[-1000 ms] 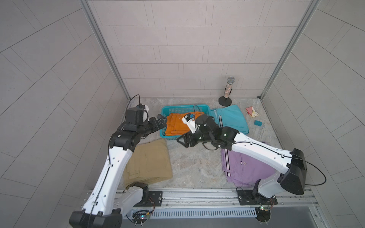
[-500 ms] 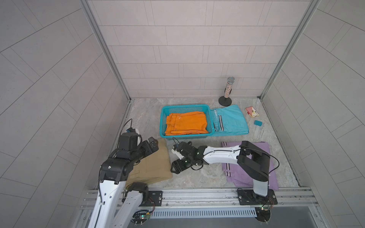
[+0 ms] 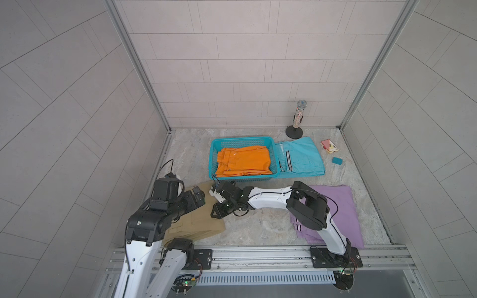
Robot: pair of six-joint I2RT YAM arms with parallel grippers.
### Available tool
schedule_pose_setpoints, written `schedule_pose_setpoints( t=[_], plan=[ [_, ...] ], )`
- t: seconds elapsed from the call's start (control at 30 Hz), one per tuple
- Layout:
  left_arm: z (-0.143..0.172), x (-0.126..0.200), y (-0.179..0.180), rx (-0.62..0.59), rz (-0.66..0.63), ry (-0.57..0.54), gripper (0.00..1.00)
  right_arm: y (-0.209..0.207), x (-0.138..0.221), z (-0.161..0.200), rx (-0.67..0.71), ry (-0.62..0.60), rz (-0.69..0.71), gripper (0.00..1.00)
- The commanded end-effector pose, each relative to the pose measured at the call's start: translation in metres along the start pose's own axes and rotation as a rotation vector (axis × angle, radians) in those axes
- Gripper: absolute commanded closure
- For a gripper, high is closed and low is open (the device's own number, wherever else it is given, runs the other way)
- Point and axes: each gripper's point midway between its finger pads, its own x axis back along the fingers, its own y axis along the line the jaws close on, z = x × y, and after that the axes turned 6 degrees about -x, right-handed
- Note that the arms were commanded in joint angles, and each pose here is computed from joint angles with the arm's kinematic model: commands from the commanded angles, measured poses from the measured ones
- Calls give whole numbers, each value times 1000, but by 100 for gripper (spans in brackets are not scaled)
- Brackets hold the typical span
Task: Put the folded long pants in the basket
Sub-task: Move the long pant to the center of the board.
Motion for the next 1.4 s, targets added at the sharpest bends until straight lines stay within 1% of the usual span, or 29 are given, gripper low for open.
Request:
schedule_pose_setpoints(
  t=[0.0,0.17,0.33,0.43,0.53,0.57,0.6,0.7,0.77,0.87,0.9,0.97,1.07,1.17,1.3,1.37],
  plan=[
    [3,4,1,-17,-4,15,0,-46,5,30,-29,67,166,100],
    [15,-15,-8,5,63,82,0,-91,59,59,-77,20,280,100],
    [37,-48,-13,63,120,206,0,-147,118,95,-203,-15,355,100],
    [50,-67,-18,105,165,266,0,-172,141,114,-260,-20,387,100],
    [58,-81,-20,146,189,293,0,-191,156,129,-293,-22,427,100],
    [60,-84,-21,156,198,300,0,-192,159,129,-301,-33,431,100],
    [63,-88,-21,166,200,309,0,-202,163,142,-322,-19,453,100],
    [71,-93,-24,152,198,342,0,-209,171,147,-350,-35,459,100],
    [77,-101,-28,183,204,357,0,-210,175,148,-356,-39,464,100],
    [88,-123,-37,232,274,358,0,-211,181,148,-356,-52,473,100],
    [94,-134,-36,254,275,377,0,-211,182,147,-356,-55,473,100],
    [98,-146,-33,272,277,369,0,-212,183,147,-360,-56,473,100],
    [95,-155,-33,260,298,334,0,-210,183,143,-363,-64,462,100],
    [95,-162,-26,229,267,313,0,-205,182,136,-355,-79,441,100],
    [101,-176,-31,243,300,349,0,-198,180,126,-348,-90,415,100],
    [115,-183,-24,248,282,391,2,-195,180,122,-344,-95,406,100]
  ],
)
